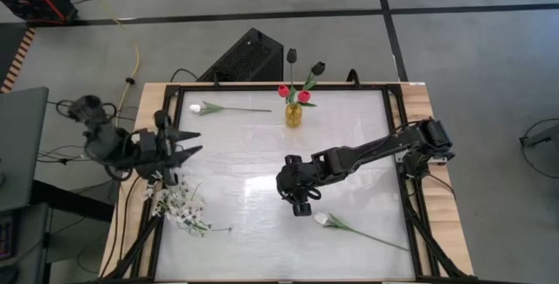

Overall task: Sort flowers into vase by color
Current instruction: Put the bottom white tulip into the transparent vase

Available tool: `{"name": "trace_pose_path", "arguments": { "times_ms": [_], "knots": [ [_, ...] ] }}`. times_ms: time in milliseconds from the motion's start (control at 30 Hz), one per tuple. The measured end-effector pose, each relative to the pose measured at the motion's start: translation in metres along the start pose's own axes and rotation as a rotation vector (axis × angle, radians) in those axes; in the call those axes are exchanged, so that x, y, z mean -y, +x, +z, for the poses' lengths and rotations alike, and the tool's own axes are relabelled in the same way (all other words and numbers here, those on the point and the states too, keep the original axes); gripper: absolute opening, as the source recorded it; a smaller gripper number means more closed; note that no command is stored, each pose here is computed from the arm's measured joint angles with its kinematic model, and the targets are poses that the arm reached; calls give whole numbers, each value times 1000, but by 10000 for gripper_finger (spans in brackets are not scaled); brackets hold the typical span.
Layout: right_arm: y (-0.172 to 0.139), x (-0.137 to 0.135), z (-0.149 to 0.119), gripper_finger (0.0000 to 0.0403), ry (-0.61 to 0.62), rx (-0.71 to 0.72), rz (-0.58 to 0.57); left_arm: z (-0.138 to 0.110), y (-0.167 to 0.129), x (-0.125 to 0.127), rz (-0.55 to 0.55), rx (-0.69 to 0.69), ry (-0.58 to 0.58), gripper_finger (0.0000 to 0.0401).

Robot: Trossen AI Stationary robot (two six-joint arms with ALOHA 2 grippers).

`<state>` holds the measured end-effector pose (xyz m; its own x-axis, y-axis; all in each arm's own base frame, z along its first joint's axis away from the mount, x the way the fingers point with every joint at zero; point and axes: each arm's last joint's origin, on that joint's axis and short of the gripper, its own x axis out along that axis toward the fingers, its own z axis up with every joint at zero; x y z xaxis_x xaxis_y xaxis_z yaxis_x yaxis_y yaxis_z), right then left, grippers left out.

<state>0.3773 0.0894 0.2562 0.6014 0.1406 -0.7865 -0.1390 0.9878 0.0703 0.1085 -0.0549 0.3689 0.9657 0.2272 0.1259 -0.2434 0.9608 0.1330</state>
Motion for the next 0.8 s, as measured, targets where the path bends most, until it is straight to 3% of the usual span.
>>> {"name": "trace_pose_path", "arguments": {
  "times_ms": [133,333,533,800],
  "knots": [
    [0,-1,-1,203,10,-13,-2,2,17,-9,45,13,88,139],
    [-3,-2,-18,203,81,-174,-98,2,20,-35,60,35,49,139],
    [-11,-15,-42,203,175,-399,-151,-16,24,-48,125,-111,1,139],
    [-27,-70,-75,198,249,-593,-230,-21,27,-46,-47,-137,-57,139]
  ]
}}
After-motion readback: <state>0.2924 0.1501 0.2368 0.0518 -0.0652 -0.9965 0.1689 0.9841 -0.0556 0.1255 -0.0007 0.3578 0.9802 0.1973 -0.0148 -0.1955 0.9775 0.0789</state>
